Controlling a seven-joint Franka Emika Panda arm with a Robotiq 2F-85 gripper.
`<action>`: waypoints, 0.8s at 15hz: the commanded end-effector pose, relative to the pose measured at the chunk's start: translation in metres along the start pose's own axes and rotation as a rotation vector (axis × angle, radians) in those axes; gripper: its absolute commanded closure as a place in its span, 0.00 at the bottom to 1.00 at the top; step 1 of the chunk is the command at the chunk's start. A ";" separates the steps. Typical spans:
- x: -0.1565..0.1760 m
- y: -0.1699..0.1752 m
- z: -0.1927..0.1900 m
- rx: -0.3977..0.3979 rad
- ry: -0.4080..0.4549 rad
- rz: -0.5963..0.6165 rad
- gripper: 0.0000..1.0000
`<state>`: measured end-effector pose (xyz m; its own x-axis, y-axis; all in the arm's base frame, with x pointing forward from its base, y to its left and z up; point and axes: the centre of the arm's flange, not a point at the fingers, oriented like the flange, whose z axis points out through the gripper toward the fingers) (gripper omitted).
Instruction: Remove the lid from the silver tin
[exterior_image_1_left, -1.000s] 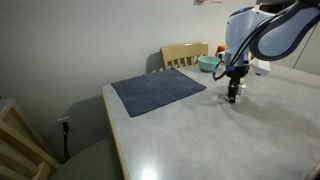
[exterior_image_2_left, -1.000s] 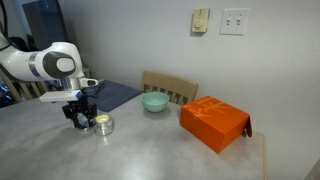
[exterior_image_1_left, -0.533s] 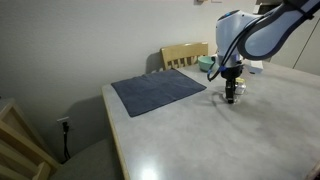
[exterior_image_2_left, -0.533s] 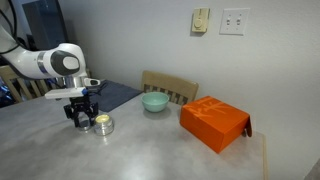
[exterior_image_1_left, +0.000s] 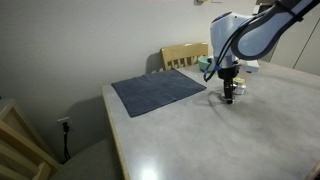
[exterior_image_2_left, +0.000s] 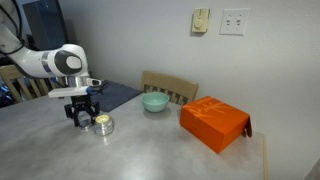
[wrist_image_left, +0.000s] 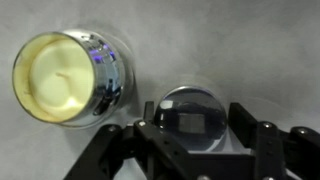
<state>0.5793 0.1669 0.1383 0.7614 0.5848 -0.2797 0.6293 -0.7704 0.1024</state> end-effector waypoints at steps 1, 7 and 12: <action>0.001 -0.002 0.006 0.003 0.018 -0.014 0.00; -0.012 -0.009 -0.015 -0.046 0.054 0.023 0.00; -0.036 -0.010 -0.051 -0.104 0.132 0.077 0.00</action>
<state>0.5787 0.1761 0.1680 0.8041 0.5661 -0.1815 0.5930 -0.7853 0.1779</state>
